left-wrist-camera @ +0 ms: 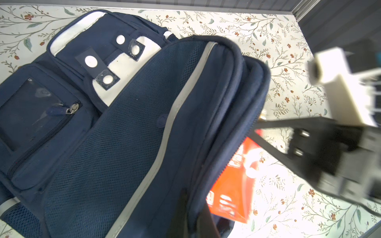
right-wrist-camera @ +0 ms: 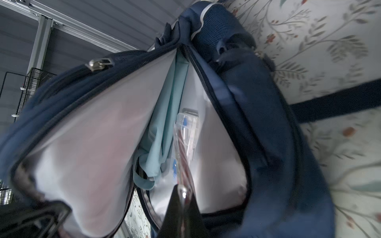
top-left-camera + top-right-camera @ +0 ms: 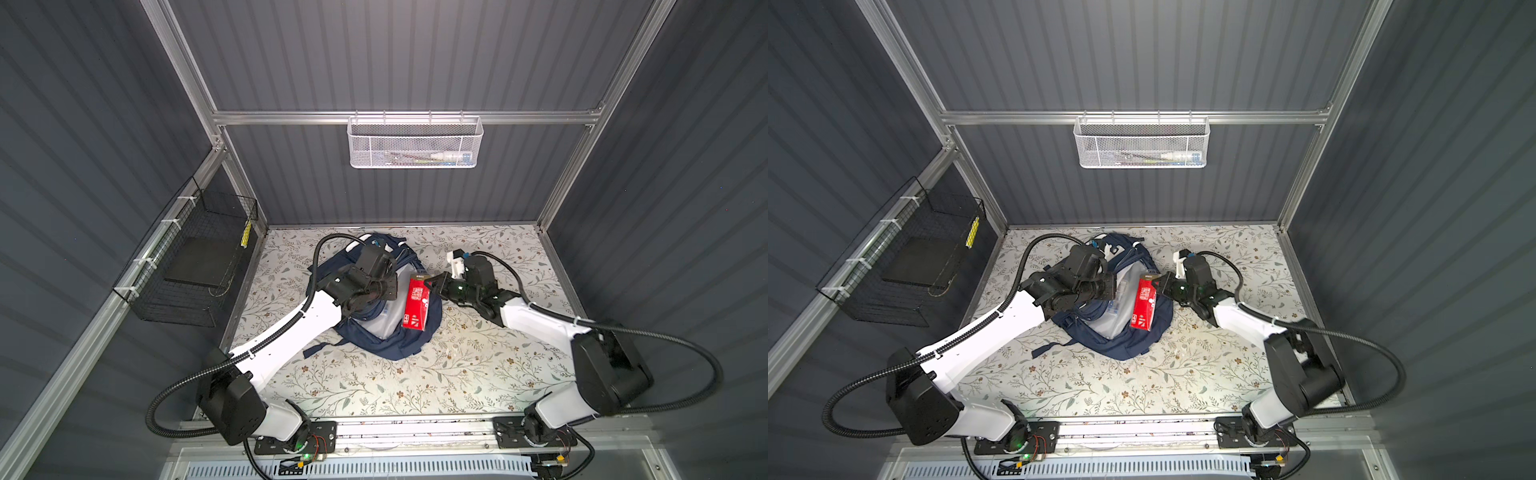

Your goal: Pack the student bag

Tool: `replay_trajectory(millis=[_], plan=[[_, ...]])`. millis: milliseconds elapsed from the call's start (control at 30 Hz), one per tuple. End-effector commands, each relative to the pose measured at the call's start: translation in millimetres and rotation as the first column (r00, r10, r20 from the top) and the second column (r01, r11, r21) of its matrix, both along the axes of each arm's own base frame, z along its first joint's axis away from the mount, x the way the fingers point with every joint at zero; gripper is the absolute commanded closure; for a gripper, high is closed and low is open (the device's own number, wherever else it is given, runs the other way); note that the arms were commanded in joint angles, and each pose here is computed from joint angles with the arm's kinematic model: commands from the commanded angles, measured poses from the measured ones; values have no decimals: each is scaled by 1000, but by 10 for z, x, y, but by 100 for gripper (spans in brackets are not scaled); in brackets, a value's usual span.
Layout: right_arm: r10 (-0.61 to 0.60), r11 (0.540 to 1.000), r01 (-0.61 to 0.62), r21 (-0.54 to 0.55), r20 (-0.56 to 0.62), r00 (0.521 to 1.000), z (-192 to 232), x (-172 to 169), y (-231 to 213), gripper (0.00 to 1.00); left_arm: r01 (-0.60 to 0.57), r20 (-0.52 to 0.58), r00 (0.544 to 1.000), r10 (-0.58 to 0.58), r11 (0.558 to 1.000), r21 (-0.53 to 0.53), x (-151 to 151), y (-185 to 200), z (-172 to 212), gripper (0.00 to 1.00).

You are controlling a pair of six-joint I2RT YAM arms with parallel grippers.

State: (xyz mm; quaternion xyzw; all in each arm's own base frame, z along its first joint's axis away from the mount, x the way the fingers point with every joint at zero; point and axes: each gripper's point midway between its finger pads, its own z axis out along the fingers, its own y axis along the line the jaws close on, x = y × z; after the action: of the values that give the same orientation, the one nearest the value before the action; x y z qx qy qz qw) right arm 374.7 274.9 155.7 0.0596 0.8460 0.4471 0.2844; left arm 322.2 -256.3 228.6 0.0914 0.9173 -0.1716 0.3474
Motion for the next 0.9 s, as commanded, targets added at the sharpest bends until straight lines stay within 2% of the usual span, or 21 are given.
replay_trajectory(millis=[0, 67, 200, 300, 433, 567, 633, 733, 867], plan=[[1, 995, -9, 96, 80, 997, 178, 269, 326, 100, 9, 65, 998, -5, 997, -71, 134, -119, 287, 100], [-20, 994, 12, 113, 65, 998, 76, 422, 438, 100, 20, 48, 999, -16, 996, -85, 131, -168, 246, 100], [-32, 972, 18, 235, 57, 998, 140, 643, 602, 100, 26, 25, 999, -23, 995, -93, 122, -206, 164, 100], [-24, 979, 6, 203, 86, 996, 243, 609, 573, 100, 29, 16, 999, -28, 995, -97, 106, -207, 145, 100], [-154, 973, 140, 184, 62, 986, 118, 695, 310, 100, 26, 1, 1000, -26, 993, -113, 90, -227, 72, 100], [-222, 956, 218, 195, 1, 975, -284, 740, 509, 100, 35, -3, 999, -35, 988, -153, 95, -297, 67, 100], [-215, 956, 209, 205, 6, 977, -316, 753, 685, 100, 44, -13, 999, -46, 986, -162, 88, -328, 68, 100], [-204, 969, 196, 151, 41, 978, -296, 748, 876, 100, 46, -12, 999, -49, 984, -170, 62, -320, 87, 100], [-203, 972, 200, 123, 8, 979, -489, 671, 832, 100, 32, -24, 999, -37, 985, -169, 36, -284, 6, 100]])
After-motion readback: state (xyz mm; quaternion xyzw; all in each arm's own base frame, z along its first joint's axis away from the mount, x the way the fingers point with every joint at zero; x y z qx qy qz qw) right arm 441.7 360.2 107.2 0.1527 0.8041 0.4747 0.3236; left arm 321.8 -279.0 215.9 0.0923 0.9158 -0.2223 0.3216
